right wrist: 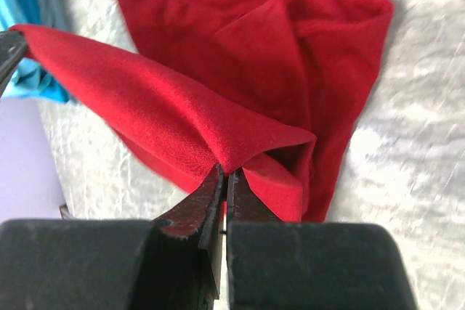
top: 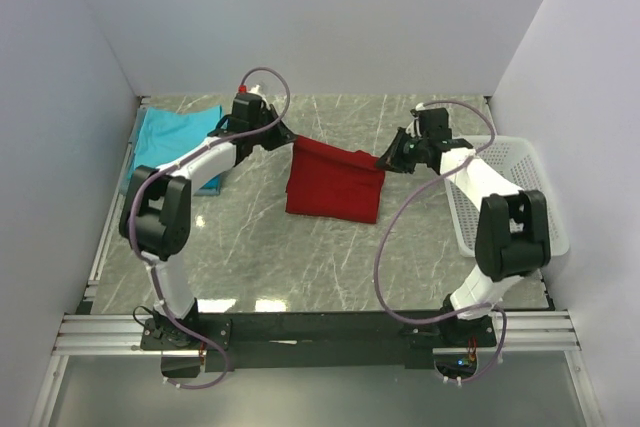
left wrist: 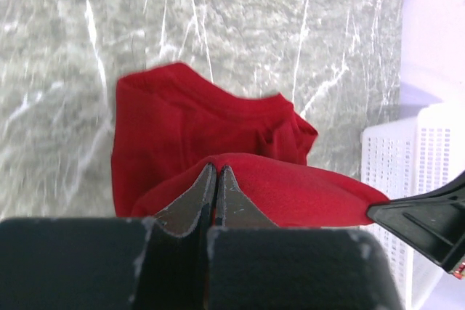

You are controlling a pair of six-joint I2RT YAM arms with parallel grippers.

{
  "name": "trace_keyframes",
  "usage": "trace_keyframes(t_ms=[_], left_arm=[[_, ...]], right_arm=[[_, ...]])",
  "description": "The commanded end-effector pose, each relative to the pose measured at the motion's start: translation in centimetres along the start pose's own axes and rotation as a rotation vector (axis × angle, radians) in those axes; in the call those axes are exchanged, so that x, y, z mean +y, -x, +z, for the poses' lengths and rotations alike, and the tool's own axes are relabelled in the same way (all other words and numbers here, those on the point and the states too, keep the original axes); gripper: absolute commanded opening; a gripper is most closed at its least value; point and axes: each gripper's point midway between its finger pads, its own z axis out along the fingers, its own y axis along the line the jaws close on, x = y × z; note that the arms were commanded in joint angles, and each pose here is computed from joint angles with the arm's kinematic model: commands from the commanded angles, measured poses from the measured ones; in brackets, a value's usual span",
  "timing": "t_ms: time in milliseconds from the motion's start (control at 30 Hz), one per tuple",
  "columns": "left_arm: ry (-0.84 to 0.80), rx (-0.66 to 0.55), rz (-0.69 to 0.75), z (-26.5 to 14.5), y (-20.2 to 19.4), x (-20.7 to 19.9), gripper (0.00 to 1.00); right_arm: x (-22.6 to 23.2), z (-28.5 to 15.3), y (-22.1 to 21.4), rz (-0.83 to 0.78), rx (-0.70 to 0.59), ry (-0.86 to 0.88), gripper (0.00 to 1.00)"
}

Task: Fold and stack the t-shirts
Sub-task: Fold the tshirt

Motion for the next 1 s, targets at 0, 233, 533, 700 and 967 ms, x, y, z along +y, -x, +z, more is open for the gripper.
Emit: trace_keyframes(t_ms=[0,233,533,700,967], left_arm=[[-0.055,-0.035,0.037,1.3,2.4,-0.9,0.00],[-0.111,-0.001,0.054,4.2,2.4,-0.8,0.01],[-0.133,0.021,0.054,5.5,2.4,-0.9,0.79],[-0.117,-0.087,0.105,1.9,5.3,-2.8,0.99],[-0.203,-0.028,0.149,-1.4,3.2,-4.7,1.00]], right_arm=[[-0.2,0.9,3.3,0.010,-0.073,-0.022,0.00],[-2.2,3.2,4.4,0.052,-0.068,-0.086,0.00],[-3.0,4.1,6.2,0.061,-0.068,-0.129,0.39],[-1.4,1.7,8.0,-0.003,-0.126,-0.134,0.82],[1.9,-0.1,4.1,-0.094,-0.124,-0.002,0.83]])
